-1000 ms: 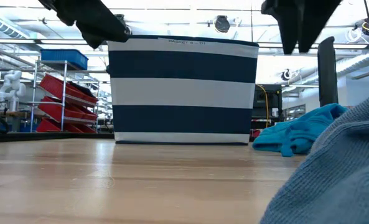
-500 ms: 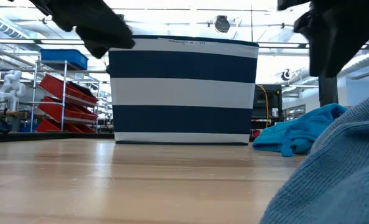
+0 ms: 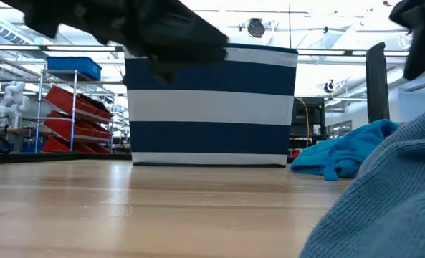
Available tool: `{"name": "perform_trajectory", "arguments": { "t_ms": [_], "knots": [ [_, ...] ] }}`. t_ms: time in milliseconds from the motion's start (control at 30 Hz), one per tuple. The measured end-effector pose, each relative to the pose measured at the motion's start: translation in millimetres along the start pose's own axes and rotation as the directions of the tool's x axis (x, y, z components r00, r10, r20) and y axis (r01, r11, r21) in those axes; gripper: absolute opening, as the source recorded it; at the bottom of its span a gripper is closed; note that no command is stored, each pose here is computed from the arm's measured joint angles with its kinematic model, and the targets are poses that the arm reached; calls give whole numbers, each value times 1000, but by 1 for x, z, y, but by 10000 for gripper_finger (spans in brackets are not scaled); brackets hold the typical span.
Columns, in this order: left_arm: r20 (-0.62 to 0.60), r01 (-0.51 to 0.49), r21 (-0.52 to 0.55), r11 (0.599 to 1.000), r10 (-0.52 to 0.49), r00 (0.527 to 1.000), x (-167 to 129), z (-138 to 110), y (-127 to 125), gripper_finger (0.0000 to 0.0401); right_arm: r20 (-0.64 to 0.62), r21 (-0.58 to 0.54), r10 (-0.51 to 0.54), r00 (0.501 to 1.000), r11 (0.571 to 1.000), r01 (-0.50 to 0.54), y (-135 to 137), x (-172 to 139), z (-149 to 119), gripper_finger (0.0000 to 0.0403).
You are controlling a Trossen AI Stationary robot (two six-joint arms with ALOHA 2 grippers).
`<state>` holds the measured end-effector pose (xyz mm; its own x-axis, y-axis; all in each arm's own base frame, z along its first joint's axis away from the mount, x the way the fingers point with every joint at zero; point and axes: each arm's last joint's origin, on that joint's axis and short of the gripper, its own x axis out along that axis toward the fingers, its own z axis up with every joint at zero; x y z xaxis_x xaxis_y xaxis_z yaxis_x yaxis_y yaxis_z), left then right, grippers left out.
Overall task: Sort clothes
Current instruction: Put the blue shorts into the blue laundry organizer
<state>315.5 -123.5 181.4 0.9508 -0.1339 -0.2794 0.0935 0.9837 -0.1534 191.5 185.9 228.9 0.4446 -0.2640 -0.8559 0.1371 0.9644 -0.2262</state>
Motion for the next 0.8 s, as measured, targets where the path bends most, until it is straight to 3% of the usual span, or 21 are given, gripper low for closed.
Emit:
{"name": "perform_trajectory", "arguments": {
  "t_ms": [200,367,667,800],
  "knots": [
    [23,-18,-55,998,20,1000,32,8,-1,107,122,-57,-46,992,997,53,8,-10,-9,226],
    [64,-26,-68,997,30,997,50,24,0,107,143,-97,-41,989,994,55,12,-13,-14,226],
    [101,-88,-91,992,97,990,57,33,7,107,143,-219,-43,989,973,73,11,-12,-12,226],
    [171,-109,-123,986,129,977,56,40,7,107,145,-238,-39,989,969,73,11,-11,-10,226]
  ]
}}
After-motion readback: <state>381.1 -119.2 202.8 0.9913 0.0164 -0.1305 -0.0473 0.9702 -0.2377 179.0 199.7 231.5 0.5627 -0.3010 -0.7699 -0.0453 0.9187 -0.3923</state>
